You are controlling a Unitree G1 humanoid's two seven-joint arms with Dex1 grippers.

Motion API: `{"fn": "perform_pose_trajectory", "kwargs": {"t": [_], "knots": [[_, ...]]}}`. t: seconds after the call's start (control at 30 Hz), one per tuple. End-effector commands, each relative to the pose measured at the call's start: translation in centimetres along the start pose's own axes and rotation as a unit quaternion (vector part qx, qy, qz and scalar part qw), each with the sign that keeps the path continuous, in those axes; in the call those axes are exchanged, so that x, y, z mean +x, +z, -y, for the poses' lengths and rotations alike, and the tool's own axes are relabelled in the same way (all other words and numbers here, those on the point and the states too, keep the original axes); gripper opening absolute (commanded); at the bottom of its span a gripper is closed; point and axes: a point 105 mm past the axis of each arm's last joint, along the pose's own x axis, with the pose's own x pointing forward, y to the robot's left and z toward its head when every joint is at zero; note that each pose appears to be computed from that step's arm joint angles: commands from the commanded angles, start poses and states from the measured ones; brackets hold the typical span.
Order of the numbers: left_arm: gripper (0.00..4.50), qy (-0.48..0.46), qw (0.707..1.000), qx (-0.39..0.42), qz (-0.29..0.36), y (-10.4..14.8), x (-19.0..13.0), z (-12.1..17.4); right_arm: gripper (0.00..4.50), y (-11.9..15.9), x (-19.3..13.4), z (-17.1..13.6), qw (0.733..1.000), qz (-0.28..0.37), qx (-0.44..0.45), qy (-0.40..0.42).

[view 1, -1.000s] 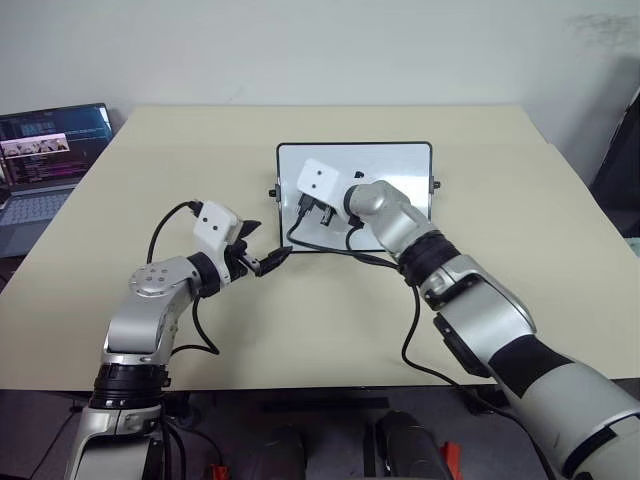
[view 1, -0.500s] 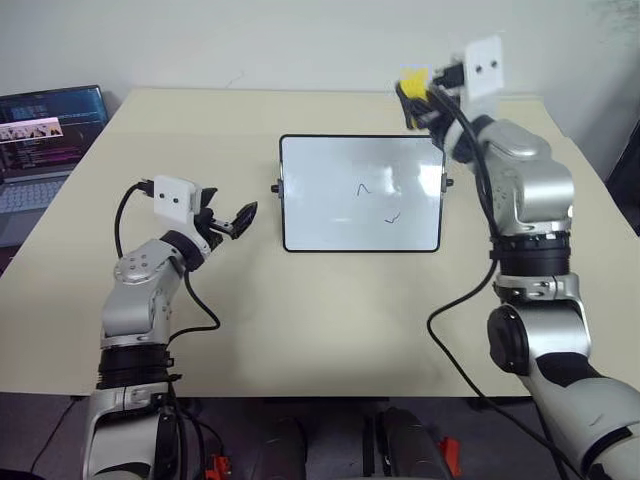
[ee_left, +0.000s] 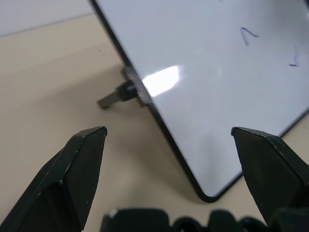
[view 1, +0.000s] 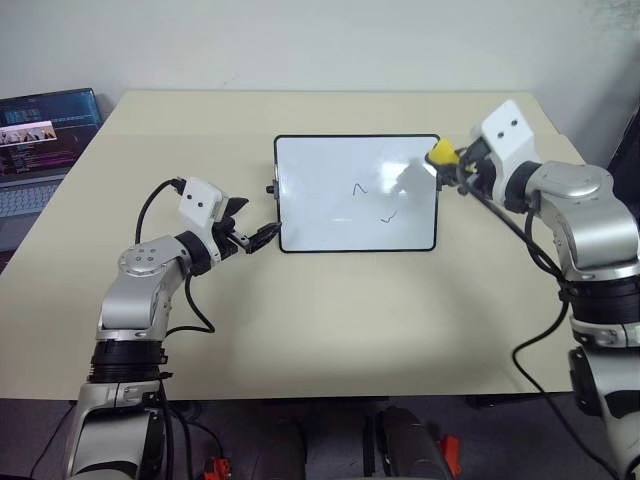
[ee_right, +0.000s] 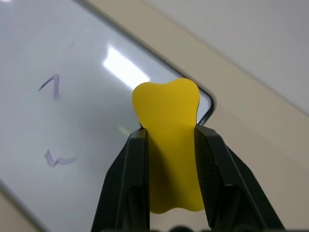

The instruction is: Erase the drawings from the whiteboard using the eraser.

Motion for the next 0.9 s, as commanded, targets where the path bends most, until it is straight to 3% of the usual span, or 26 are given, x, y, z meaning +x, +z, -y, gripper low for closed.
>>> {"fn": "perform_pose_trajectory", "kwargs": {"t": [0.03,0.33,0.9], "knots": [[4.5,-0.03,0.999,0.037,0.017,2.7,-0.3,0.6,0.97,1.4,-1.0,0.2,0.999,0.02,-0.035,0.011],[4.5,-0.062,0.995,0.069,-0.021,2.5,-0.9,1.2,0.97,1.4,-1.2,0.1,0.999,0.034,-0.038,0.016],[4.5,-0.075,0.994,0.075,-0.027,2.3,-0.9,2.1,0.97,-0.3,-1.8,-0.5,0.998,0.054,-0.005,-0.003]]}}
